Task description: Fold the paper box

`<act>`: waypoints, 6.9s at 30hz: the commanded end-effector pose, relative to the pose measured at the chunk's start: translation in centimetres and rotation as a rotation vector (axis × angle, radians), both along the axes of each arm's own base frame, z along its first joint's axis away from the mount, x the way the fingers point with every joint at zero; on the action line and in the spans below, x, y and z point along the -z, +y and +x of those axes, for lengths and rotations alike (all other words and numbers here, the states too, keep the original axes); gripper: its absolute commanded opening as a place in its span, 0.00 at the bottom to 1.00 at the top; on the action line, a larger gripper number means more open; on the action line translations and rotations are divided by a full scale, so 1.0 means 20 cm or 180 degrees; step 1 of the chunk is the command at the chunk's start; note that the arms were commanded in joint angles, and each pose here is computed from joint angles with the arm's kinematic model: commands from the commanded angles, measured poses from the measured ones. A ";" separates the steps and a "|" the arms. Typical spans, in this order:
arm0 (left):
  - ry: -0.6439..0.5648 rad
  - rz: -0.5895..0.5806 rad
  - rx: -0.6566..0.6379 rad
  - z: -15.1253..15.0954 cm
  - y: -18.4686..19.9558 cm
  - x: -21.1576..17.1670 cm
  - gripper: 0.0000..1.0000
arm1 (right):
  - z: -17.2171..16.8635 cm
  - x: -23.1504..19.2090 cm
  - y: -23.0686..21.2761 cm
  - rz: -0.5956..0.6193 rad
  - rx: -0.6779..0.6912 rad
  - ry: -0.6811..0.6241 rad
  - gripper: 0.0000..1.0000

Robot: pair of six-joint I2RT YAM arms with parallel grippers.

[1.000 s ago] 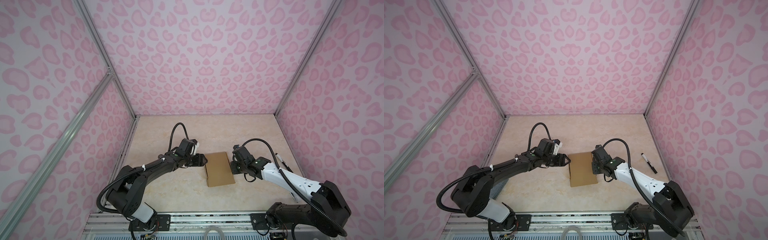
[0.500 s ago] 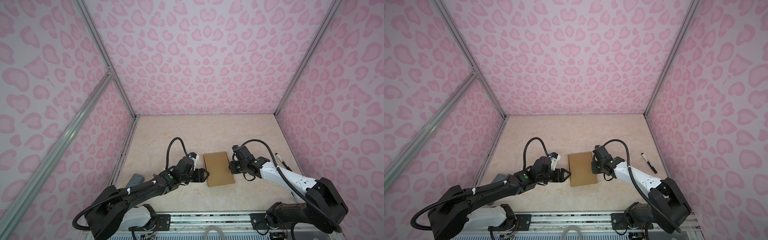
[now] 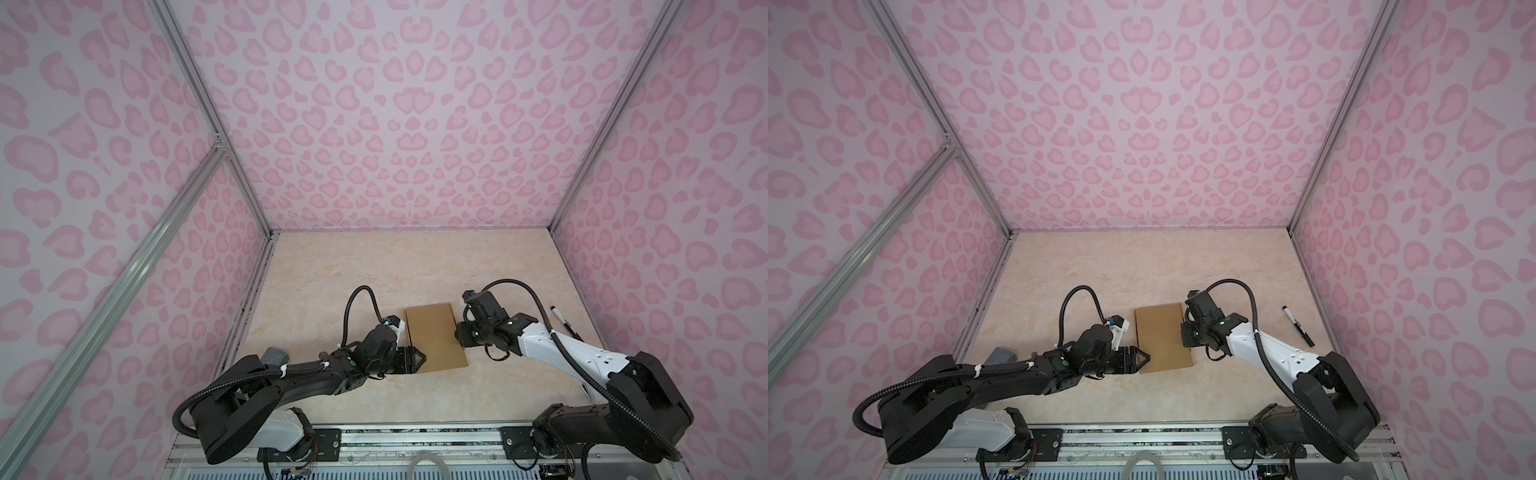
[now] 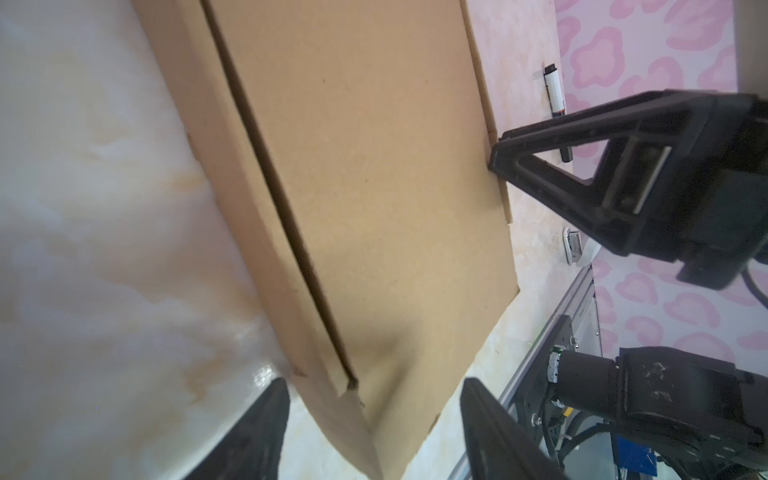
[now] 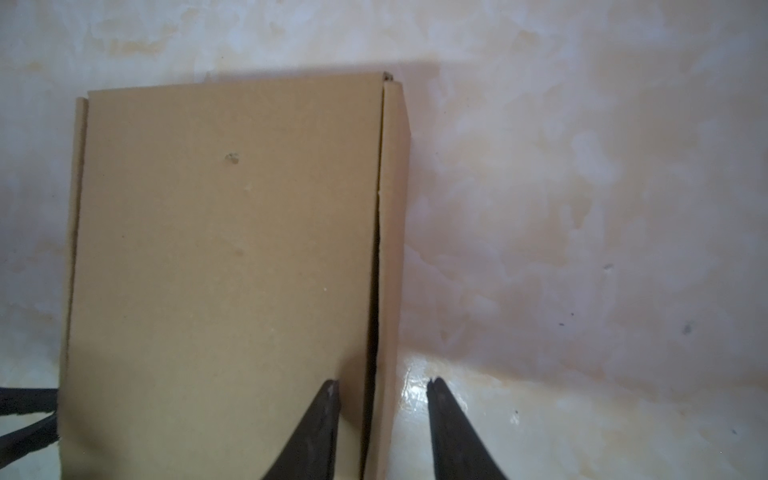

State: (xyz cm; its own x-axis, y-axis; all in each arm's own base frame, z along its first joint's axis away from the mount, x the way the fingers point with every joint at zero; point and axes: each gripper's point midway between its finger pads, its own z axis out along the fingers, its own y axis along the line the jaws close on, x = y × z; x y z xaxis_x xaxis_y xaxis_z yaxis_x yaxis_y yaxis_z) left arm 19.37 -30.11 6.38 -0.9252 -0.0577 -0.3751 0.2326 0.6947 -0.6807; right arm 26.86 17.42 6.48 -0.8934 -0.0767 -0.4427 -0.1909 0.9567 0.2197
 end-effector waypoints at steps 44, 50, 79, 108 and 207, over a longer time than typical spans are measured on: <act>0.0016 -0.0309 0.0007 -0.01 -0.08 -0.12 0.66 | -0.28 -0.05 -0.02 0.0320 -0.0009 0.0246 0.46; 0.0010 -0.0322 0.0090 -0.02 -0.13 -0.14 0.66 | -0.29 0.00 -0.02 0.0249 -0.0006 0.0294 0.46; 0.0007 -0.0180 0.0230 -0.07 -0.15 -0.09 0.65 | -0.29 0.06 -0.05 0.0070 -0.0055 0.0367 0.49; 0.0001 -0.0139 0.0259 -0.10 -0.11 -0.07 0.64 | -0.26 0.07 -0.03 0.0345 -0.0104 0.0292 0.58; -0.0486 -0.0285 0.0370 -0.07 -0.11 -0.09 0.46 | -0.20 0.05 0.01 0.0512 -0.0097 0.0124 0.43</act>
